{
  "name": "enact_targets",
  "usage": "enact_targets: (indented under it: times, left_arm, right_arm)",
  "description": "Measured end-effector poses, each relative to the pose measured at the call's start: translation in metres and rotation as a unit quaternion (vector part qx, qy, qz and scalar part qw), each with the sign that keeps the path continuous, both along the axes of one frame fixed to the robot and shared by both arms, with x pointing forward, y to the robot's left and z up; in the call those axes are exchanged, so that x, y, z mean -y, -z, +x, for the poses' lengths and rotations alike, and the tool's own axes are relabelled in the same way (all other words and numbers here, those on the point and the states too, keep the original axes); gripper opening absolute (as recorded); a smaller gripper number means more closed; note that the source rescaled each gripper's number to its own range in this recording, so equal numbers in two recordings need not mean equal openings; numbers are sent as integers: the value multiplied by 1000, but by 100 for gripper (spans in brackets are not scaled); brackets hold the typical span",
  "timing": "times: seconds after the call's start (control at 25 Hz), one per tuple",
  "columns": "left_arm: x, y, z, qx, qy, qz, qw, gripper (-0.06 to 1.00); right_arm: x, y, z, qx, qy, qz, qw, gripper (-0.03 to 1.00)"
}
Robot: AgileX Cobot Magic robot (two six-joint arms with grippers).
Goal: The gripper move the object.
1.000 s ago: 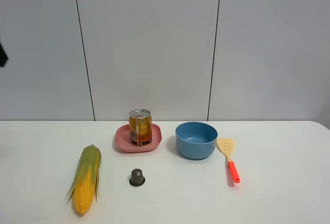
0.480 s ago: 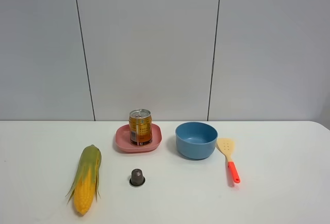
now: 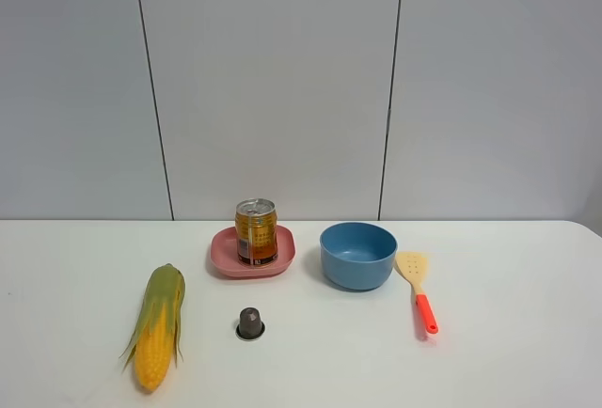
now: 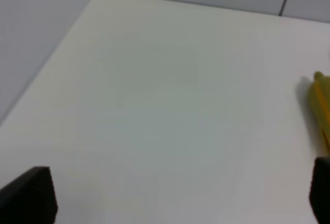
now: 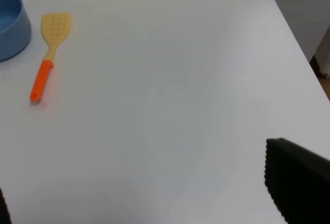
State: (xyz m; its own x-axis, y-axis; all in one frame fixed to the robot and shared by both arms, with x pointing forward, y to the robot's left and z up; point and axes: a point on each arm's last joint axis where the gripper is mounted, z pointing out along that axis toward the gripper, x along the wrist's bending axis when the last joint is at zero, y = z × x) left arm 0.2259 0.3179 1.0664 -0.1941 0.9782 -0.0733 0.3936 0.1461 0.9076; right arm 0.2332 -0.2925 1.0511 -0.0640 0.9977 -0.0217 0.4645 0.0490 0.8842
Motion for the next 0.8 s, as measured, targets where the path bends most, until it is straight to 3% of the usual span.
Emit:
enact_targets:
  times: [0.12,0.8]
  left_arm:
    - [3,11,5,-17,10,-12,1000,98]
    - [3,11,5,-13,13,-14,1000,99]
  right_arm:
    - [0,0,0,0,0,0,1000,100]
    - [0,0,0,0,0,0,1000,100]
